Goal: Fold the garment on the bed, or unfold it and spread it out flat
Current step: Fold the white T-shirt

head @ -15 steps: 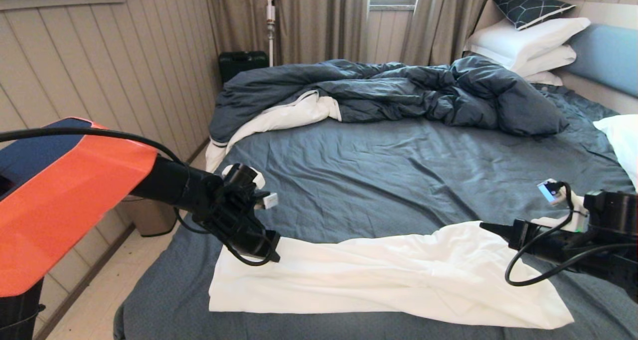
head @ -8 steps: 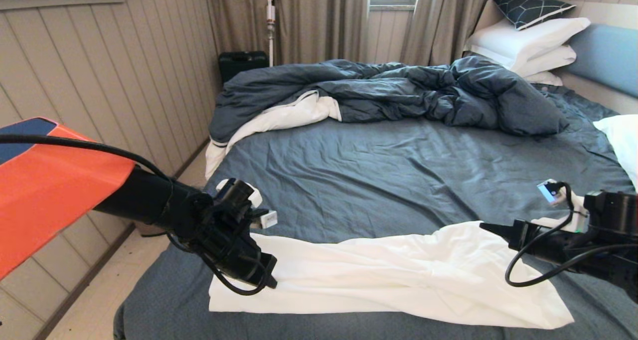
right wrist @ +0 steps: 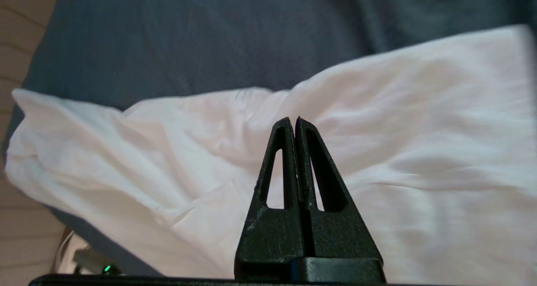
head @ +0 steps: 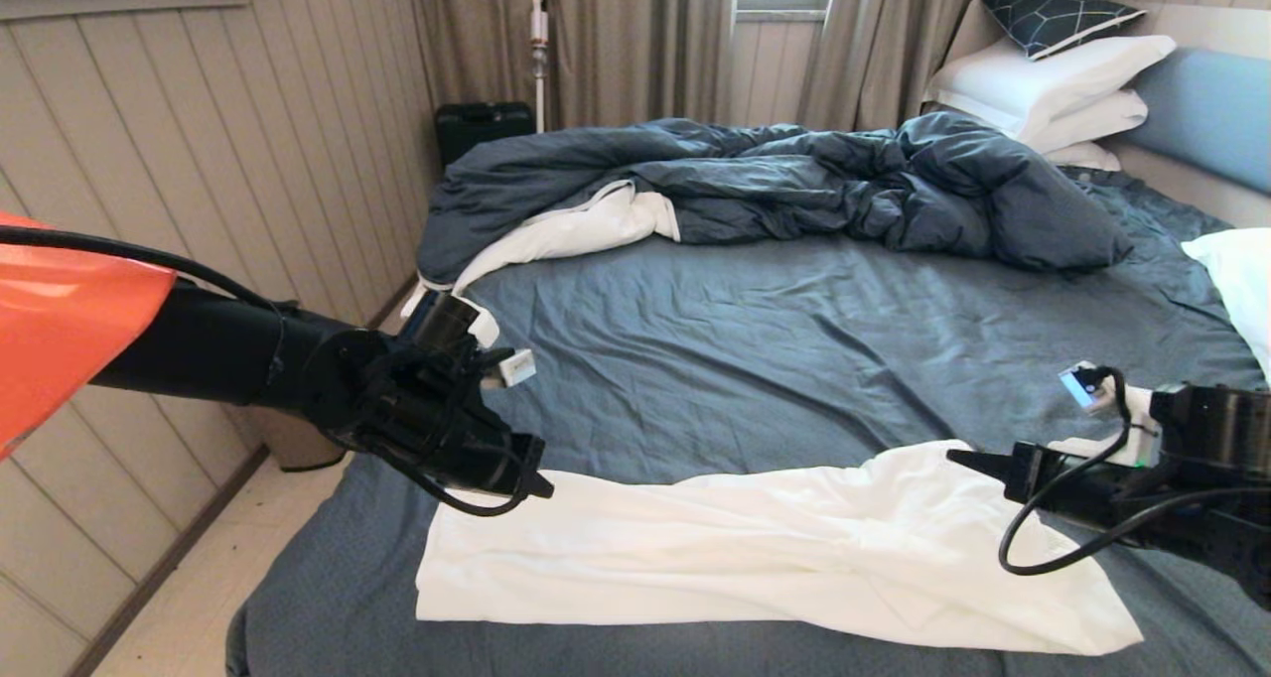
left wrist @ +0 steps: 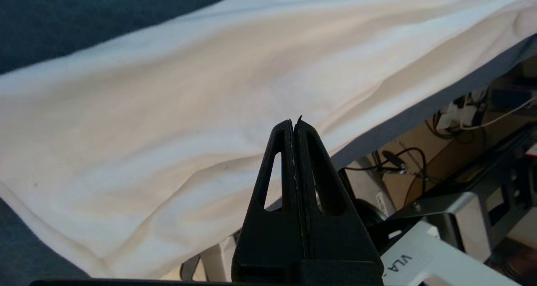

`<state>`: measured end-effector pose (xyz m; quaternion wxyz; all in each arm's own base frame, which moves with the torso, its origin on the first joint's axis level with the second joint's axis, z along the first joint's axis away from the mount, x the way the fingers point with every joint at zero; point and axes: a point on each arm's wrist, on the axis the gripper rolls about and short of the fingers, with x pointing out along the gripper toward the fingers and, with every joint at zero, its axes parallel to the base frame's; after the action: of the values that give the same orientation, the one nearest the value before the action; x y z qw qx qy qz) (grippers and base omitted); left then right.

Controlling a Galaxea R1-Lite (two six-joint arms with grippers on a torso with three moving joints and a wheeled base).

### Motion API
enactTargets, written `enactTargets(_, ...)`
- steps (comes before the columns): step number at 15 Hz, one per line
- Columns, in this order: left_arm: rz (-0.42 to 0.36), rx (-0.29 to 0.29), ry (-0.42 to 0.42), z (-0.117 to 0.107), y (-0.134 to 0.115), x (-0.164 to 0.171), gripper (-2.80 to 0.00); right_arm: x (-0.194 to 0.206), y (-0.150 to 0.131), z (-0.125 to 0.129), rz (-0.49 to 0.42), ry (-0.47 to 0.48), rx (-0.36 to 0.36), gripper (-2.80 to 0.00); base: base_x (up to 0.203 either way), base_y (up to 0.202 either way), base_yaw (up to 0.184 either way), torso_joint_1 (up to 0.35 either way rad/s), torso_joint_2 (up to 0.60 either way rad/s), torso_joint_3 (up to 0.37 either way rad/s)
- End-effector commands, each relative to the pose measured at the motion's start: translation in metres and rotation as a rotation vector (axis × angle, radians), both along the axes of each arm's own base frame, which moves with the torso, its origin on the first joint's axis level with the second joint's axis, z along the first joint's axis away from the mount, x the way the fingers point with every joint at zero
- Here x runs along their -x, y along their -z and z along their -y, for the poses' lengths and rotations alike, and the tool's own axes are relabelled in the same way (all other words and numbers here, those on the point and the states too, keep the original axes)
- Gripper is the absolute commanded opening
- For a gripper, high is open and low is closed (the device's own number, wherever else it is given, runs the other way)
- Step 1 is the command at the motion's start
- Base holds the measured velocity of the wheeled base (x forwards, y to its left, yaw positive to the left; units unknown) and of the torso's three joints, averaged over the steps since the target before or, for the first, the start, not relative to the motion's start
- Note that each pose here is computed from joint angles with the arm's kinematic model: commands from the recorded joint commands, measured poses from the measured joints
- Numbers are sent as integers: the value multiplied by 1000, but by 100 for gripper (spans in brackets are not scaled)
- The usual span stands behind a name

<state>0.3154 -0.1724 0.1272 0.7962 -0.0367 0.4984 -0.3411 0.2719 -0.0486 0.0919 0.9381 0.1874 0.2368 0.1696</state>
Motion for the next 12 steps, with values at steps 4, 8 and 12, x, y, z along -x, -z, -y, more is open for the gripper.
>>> enactTargets(4, 41, 74, -159, -36, -37, -1, -280, -32, -1, -64, -103, 46, 86, -280, 0, 0, 0, 0, 0, 0)
enactTargets(8, -7, 81, -344, -98, -32, 14, -280, -48, -45, -127, -176, -30, 142, -280, 0, 0, 0, 0, 0, 0)
enactTargets(12, 22, 140, -357, -113, -28, 25, -280, -54, -26, -172, -285, -109, 223, -280, 0, 0, 0, 0, 0, 0)
